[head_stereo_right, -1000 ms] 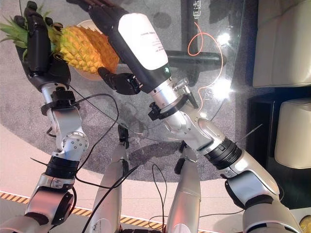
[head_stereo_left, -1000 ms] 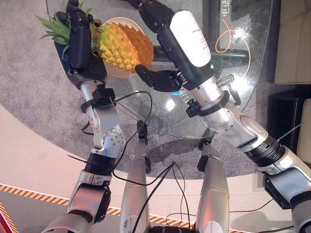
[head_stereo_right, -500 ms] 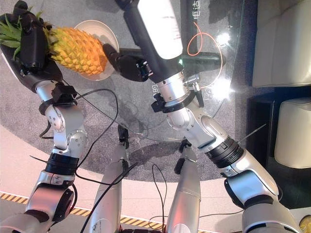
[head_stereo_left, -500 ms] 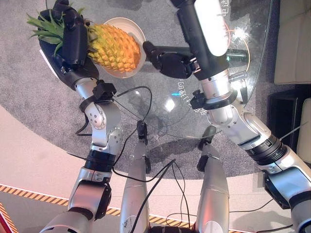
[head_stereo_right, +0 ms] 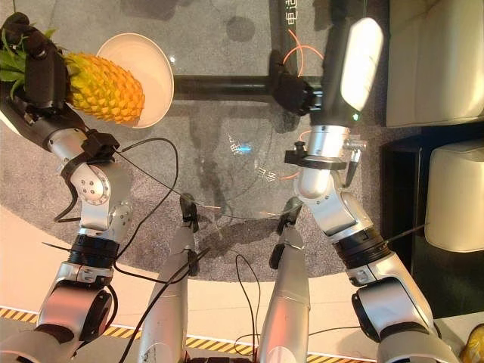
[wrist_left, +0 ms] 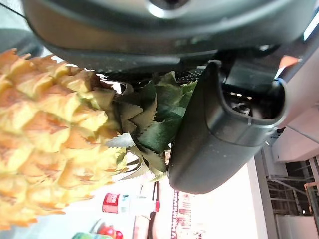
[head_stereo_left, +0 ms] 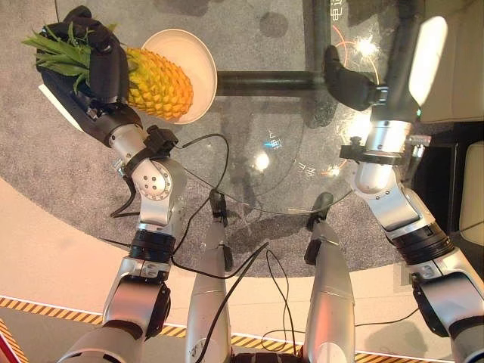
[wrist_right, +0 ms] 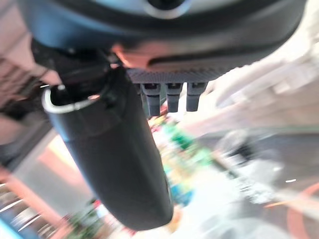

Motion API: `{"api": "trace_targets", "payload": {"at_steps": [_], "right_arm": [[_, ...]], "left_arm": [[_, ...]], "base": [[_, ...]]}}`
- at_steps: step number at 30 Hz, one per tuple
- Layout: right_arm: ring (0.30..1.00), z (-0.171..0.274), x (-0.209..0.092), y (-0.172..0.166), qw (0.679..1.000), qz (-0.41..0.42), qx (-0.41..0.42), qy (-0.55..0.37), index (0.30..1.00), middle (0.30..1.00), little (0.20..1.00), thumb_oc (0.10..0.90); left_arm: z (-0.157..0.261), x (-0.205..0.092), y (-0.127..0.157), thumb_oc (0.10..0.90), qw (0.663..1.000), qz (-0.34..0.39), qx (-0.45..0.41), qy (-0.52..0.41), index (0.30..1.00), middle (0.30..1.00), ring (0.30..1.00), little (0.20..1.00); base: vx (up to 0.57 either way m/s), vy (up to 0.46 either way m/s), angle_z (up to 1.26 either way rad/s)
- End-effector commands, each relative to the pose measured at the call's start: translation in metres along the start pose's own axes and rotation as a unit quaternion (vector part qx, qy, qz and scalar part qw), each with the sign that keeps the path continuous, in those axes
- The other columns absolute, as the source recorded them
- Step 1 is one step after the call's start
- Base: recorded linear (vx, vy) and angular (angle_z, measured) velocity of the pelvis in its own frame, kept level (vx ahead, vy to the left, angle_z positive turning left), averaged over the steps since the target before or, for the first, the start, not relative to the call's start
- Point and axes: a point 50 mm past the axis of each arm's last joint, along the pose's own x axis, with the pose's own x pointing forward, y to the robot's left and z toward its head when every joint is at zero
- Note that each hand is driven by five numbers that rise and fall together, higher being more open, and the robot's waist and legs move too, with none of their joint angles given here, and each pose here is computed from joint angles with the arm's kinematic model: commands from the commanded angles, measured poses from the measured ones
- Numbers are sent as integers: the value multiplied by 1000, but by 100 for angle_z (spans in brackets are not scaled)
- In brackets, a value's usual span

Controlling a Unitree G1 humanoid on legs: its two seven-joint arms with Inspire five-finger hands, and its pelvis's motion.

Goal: Pick up the fruit to the plate

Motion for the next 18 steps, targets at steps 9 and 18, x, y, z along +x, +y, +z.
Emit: {"api": "trace_targets", "payload": {"at_steps": [9,18], "right_arm": [[900,-41,16,-45,972,-193,39,125,900,900,900,800],[900,-89,4,-59,940,-226,20,254,900,900,900,800]], "left_arm": [[62,44,-28,100,972,-46,-19,-228,300,300,300,200],[60,58,-33,100,969,-42,12,-243,300,300,300,200]], "base": [[6,7,-5],[-1,1,-1]]}}
